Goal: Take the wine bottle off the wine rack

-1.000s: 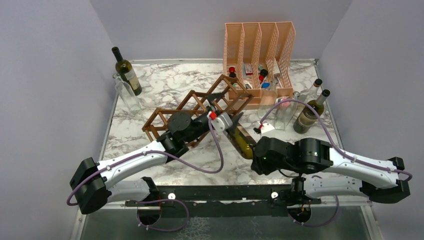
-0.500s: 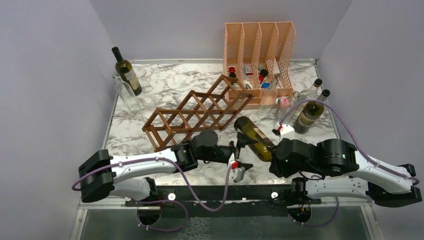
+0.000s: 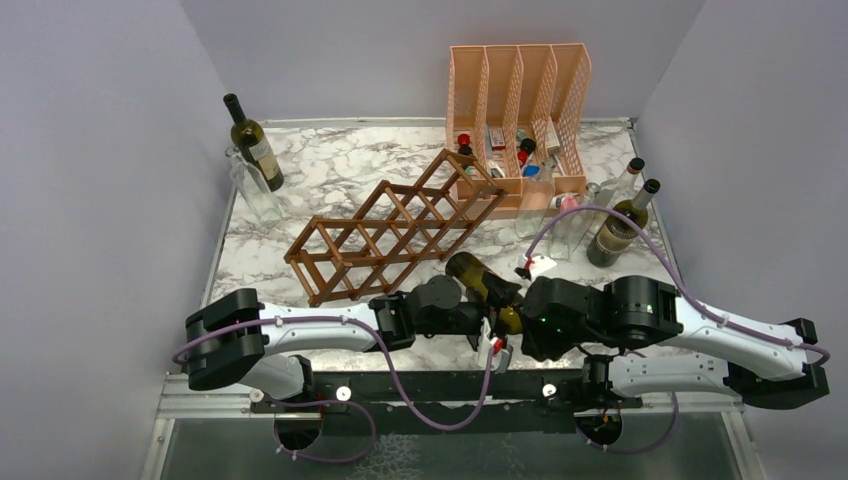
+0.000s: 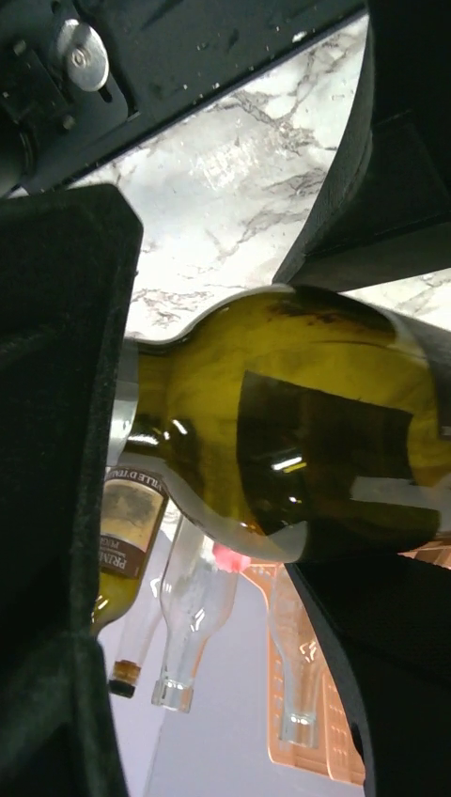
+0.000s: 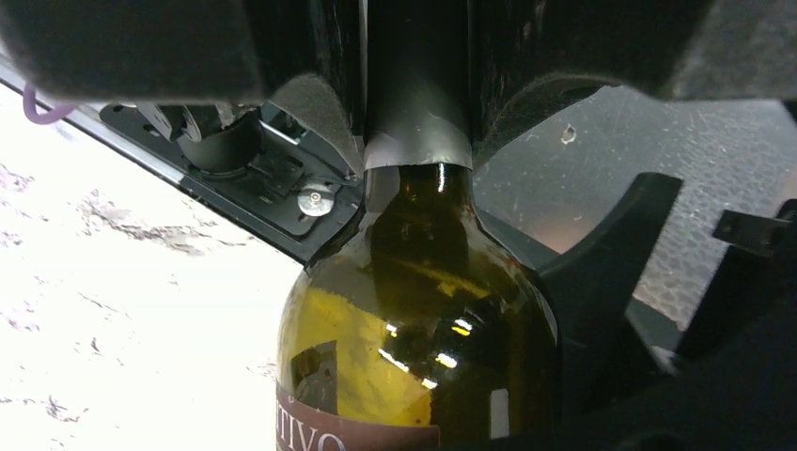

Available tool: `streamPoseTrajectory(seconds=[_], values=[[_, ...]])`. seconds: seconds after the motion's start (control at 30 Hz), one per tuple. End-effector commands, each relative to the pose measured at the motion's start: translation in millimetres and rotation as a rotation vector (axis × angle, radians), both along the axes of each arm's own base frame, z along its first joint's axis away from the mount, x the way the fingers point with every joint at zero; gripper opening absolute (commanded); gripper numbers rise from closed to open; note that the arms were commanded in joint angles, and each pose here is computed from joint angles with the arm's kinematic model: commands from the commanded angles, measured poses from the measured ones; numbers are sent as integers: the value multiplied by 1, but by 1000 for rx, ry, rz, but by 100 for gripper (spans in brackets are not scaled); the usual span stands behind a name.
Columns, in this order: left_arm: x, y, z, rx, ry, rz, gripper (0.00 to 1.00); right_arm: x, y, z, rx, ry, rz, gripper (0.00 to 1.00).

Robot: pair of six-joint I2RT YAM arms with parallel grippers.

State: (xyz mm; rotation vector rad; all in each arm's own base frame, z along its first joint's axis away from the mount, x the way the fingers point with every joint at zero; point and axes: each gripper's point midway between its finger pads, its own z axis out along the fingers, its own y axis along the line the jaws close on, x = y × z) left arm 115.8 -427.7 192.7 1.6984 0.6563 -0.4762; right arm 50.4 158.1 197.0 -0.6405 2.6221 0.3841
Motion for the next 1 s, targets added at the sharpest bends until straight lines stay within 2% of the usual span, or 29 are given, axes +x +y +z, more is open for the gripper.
streamPoseTrajectory(seconds=[0.0, 0.03, 0.17, 0.2, 0.3, 0.37, 0.53, 0.6, 0.77, 0.97], values=[[9, -1, 4, -18, -18, 62, 91, 10, 33, 23, 150, -60, 26, 1], [9, -1, 5, -20, -19, 67, 87, 10, 32, 22, 143, -60, 24, 1], [13, -1, 11, -38, -18, 96, 60, 10, 33, 27, 153, -65, 27, 1], [14, -1, 12, -43, -15, 106, 54, 11, 33, 29, 160, -72, 24, 4], [19, -2, 15, -53, -2, 140, 39, 17, 28, 35, 163, -97, -10, 34], [22, -4, 20, -70, 23, 169, 31, 21, 23, 37, 150, -116, -43, 50], [31, -7, 29, -119, 95, 237, 12, 34, 11, 39, 98, -169, -124, 80], [33, -8, 31, -139, 121, 258, 9, 40, 8, 41, 80, -194, -156, 87], [38, -9, 40, -194, 195, 292, 4, 58, 0, 53, 63, -277, -250, 90], [49, -11, 52, -255, 338, 331, 1, 70, 2, 64, 111, -356, -260, 85]])
